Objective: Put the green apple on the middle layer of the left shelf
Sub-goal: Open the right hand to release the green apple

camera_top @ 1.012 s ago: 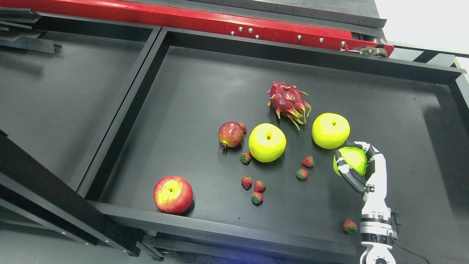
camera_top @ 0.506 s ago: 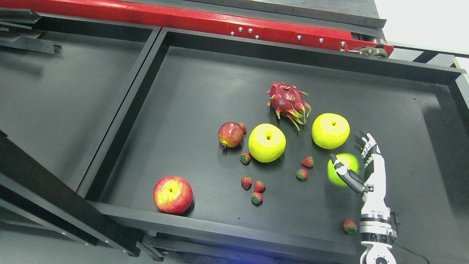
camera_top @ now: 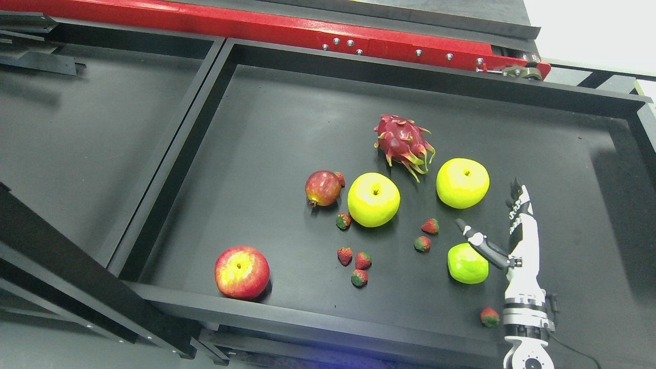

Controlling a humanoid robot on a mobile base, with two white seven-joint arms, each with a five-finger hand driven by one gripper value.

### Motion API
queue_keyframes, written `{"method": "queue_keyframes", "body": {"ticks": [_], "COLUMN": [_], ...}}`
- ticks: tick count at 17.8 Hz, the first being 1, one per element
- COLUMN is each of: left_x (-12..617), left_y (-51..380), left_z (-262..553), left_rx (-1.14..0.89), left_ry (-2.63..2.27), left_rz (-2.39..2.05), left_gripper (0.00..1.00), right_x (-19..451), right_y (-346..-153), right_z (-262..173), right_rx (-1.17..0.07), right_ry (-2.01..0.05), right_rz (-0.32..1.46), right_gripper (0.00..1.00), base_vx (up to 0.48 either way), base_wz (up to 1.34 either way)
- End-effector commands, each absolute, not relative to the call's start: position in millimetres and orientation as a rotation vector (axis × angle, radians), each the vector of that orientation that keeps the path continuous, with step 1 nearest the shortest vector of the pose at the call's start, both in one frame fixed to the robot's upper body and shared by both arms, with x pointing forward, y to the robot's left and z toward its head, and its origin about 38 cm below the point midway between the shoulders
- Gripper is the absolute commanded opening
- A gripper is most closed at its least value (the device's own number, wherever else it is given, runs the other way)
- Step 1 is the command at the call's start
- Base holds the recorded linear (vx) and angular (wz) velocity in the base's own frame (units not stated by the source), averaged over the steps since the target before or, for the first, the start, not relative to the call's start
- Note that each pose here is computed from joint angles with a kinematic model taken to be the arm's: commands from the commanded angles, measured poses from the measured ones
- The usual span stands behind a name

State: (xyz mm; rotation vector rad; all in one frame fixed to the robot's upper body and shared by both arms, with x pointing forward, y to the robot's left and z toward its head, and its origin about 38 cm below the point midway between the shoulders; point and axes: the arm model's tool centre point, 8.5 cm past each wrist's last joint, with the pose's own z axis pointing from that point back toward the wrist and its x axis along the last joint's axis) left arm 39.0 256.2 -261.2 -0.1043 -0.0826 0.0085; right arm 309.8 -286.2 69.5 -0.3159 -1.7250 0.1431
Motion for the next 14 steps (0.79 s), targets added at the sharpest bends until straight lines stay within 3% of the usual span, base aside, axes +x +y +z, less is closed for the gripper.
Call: {"method": "queue_keyframes", "body": {"ticks": [1,14], "left_x": [38.6,38.6], "left_y": [267.6,267.6], "left_z": [-260.4,-260.4], "left_rx": [-0.086,-0.086], "left_ry": [-0.080,-0.080], "left_rz": [0.009,0.009], "left_gripper": [1.00,1.00], "right_x": [310.7,310.4], "right_y": [-288.1,-286.9], "right_z": [70.1,68.3], "right_rx": [-0.315,-0.268], "right_ry": [-1.720,-1.719], "right_rz": [0.166,0.117], "right_gripper": [1.00,1.00], "base_vx": [0.000,0.000], "base_wz": [0.00,0.00]}}
